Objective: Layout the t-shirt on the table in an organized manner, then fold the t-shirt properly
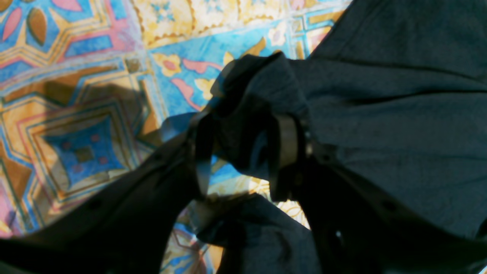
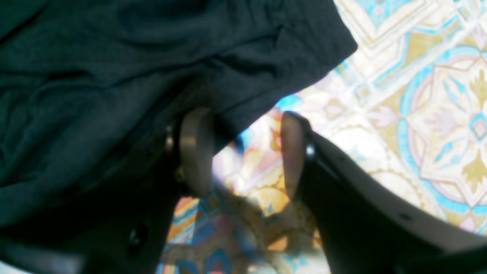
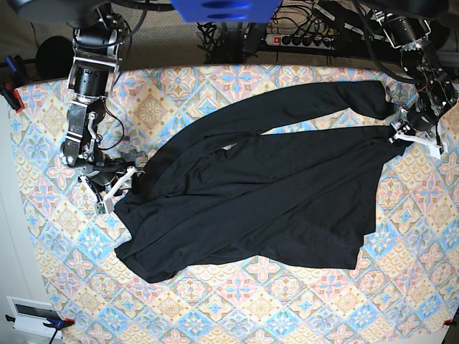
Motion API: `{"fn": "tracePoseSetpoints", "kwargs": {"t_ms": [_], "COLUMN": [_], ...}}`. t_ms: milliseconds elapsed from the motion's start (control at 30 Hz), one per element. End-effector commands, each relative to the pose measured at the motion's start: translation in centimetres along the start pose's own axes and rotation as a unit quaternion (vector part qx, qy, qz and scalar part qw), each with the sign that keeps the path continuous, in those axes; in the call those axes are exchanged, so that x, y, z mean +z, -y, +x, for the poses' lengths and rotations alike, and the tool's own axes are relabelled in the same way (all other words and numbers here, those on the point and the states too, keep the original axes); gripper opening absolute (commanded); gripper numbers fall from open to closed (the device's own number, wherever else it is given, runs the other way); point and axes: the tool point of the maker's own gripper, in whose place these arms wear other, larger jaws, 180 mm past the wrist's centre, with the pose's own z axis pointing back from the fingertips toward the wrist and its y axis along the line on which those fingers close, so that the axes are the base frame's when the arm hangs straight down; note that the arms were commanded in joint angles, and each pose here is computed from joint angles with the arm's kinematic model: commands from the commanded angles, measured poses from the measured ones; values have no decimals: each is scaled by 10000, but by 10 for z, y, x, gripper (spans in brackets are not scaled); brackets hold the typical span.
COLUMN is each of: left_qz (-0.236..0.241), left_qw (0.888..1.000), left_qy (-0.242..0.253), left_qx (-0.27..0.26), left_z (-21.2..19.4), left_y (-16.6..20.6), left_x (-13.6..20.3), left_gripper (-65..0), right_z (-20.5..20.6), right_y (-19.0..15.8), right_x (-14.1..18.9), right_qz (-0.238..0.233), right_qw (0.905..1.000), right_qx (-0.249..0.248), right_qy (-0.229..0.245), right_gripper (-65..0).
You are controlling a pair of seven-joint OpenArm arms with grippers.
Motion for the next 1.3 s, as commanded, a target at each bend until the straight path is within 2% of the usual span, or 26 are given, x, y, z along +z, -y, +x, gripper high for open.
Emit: {"fn": "tracePoseSetpoints", "kwargs": {"t_ms": [0, 267, 333, 433, 533, 600, 667, 867, 1000, 1100, 1267], "left_qz": [-27, -31, -31, -35, -40, -46, -126, -590, -545, -482, -594], "left_qw": [9997, 9997, 9997, 9997, 9997, 9997, 9999, 9978, 9972, 9968, 9943], "left_qy": [240, 237, 237, 234, 234, 230, 105, -309, -519, -633, -876], "left_qx": [-87, -82, -82, -76, -83, -85, -13, 69, 26, 21, -142], "left_z": [19, 18, 18, 18, 18, 18, 10, -6, -20, -30, -45], "left_y": [1, 2, 2, 2, 2, 2, 1, 7, -2, -8, 5], "left_x": [6, 6, 6, 5, 5, 6, 7, 27, 33, 34, 27], "left_gripper": [-412, -412, -412, -412, -412, -412, -412, -410, -410, -410, -410], "right_z": [14, 1, 1, 2, 5, 10, 19, -16, -22, -30, -36], "right_y": [0, -13, -15, -16, -15, -9, 4, 34, 60, 64, 66], "right_x": [1, -9, -10, -9, -8, -3, 7, 39, 65, 73, 80], "right_qz": [22, 178, 198, 198, 183, 106, -59, -512, -866, -946, -1005], "right_qw": [9999, 9996, 9996, 9996, 9996, 9995, 9988, 9970, 9957, 9953, 9949], "right_qx": [-8, -195, -206, -208, -197, -213, -288, -530, -268, -153, -59], "right_qy": [165, 41, 44, 61, 98, 184, 379, 248, 183, 113, 49], "right_gripper": [-373, -375, -394, -481, -614, -650, -647, -647, -647, -647, -647]}}
